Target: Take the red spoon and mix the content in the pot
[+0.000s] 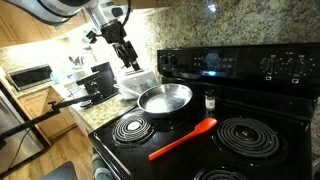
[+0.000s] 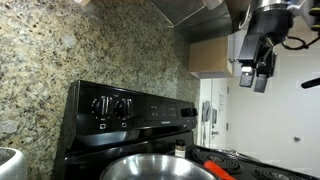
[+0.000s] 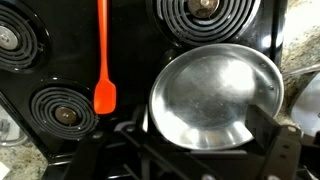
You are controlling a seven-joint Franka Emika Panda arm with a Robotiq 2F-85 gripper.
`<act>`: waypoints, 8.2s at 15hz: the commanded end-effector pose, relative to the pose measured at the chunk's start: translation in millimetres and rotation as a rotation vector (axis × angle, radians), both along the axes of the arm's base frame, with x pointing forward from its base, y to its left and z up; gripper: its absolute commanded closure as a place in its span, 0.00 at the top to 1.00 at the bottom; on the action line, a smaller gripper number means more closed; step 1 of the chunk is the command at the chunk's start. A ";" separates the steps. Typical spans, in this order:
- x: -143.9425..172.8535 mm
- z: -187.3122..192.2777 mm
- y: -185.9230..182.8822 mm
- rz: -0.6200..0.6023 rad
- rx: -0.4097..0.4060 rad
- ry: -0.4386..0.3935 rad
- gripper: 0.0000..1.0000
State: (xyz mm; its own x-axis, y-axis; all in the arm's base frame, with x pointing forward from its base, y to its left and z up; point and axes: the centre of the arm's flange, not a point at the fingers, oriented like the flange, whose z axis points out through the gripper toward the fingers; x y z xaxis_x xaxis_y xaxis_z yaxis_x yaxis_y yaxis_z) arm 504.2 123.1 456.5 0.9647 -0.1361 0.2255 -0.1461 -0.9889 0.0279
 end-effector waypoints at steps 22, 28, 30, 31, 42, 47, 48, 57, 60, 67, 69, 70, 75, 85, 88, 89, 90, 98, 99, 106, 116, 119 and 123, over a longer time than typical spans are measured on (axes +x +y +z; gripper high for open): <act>48.8 -88.9 -120.2 -0.270 0.046 0.164 1.00; 67.5 -125.8 -158.2 -0.296 0.033 0.204 1.00; 72.8 -142.2 -174.2 -0.315 0.031 0.234 1.00; 75.5 -150.2 -182.0 -0.321 0.026 0.253 1.00; 94.0 -216.4 -225.0 -0.199 0.008 0.366 1.00; 86.2 -231.6 -242.5 -0.088 0.011 0.383 1.00; 83.2 -235.3 -246.1 -0.109 0.016 0.403 1.00; 39.8 -260.6 -226.2 -0.187 -0.081 0.432 1.00; 25.5 -266.6 -201.8 -0.175 -0.146 0.419 1.00; 2.4 -223.9 -171.5 -0.209 -0.143 0.325 1.00; -3.9 -208.6 -171.1 -0.214 -0.140 0.305 1.00; -6.7 -204.1 -169.7 -0.210 -0.131 0.299 1.00; -10.0 -205.0 -158.2 -0.168 -0.141 0.317 1.00; -10.8 -222.2 -143.5 -0.127 -0.134 0.356 1.00; -5.1 -225.2 -150.0 -0.122 -0.130 0.364 1.00; -3.8 -227.8 -150.1 -0.113 -0.127 0.373 1.00; -3.5 -230.3 -149.9 -0.096 -0.128 0.379 1.00; -4.9 -255.2 -138.6 -0.006 -0.140 0.444 1.00; -4.1 -258.3 -136.7 -0.007 -0.140 0.450 1.00; 7.4 -270.8 -134.5 0.014 -0.135 0.460 1.00; 34.4 -276.2 -133.6 0.048 -0.140 0.440 1.00; 44.7 -272.4 -130.8 0.047 -0.142 0.424 1.00; 54.3 -272.7 -128.7 0.064 -0.128 0.427 1.00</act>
